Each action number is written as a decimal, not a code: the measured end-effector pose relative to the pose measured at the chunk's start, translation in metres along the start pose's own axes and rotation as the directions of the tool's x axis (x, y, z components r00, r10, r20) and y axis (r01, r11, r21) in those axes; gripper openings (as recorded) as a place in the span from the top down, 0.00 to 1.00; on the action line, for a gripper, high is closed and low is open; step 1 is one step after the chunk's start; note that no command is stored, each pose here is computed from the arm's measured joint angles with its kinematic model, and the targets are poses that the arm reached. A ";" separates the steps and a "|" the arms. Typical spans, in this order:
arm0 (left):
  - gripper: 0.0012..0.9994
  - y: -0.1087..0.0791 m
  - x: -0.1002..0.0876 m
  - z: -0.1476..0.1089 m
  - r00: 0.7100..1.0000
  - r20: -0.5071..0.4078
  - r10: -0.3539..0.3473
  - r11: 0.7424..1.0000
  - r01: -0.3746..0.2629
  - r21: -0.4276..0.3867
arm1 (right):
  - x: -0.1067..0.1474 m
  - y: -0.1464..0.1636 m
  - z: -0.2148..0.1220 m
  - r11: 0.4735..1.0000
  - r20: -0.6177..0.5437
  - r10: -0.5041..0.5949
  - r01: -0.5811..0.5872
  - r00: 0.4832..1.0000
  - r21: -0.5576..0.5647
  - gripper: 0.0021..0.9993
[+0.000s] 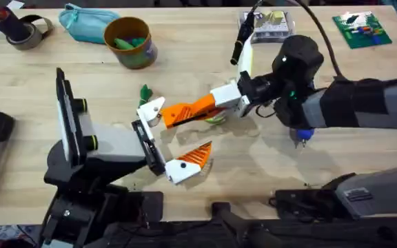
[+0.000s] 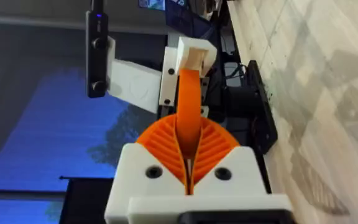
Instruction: Pick up the gripper from the table and insert it into the empty holder that is missing its gripper. Then pick up a screw, insert it into the mounting hole, and use the screwdriver to tighten it. Finally, clean up the table by picking up the vegetable and placing it into the bucket.
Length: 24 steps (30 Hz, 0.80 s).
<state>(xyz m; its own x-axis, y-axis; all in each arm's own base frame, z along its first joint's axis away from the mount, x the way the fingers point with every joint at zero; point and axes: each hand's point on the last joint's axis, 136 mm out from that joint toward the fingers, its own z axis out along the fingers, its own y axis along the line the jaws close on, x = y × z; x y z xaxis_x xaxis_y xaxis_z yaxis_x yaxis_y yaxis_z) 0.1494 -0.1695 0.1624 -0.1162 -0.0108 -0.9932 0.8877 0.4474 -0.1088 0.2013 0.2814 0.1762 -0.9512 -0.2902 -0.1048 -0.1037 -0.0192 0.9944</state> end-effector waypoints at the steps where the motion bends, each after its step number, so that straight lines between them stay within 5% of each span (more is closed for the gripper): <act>1: 0.01 0.000 0.000 0.000 1.000 0.000 0.000 1.000 0.000 0.000 | 0.000 0.000 0.000 1.000 0.003 0.000 0.000 1.000 0.001 0.98; 24: 0.01 0.000 0.000 0.000 1.000 0.000 -0.003 1.000 0.003 0.000 | 0.000 -0.002 0.006 1.000 0.000 0.013 -0.013 1.000 0.000 0.98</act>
<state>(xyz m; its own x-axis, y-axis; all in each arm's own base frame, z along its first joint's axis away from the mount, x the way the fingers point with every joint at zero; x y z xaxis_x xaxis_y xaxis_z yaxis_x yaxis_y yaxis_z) 0.1494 -0.1695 0.1624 -0.1191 -0.0124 -0.9928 0.8872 0.4475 -0.1120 0.2002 0.2869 0.1739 -0.9526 -0.2900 -0.0922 -0.0916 -0.0156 0.9957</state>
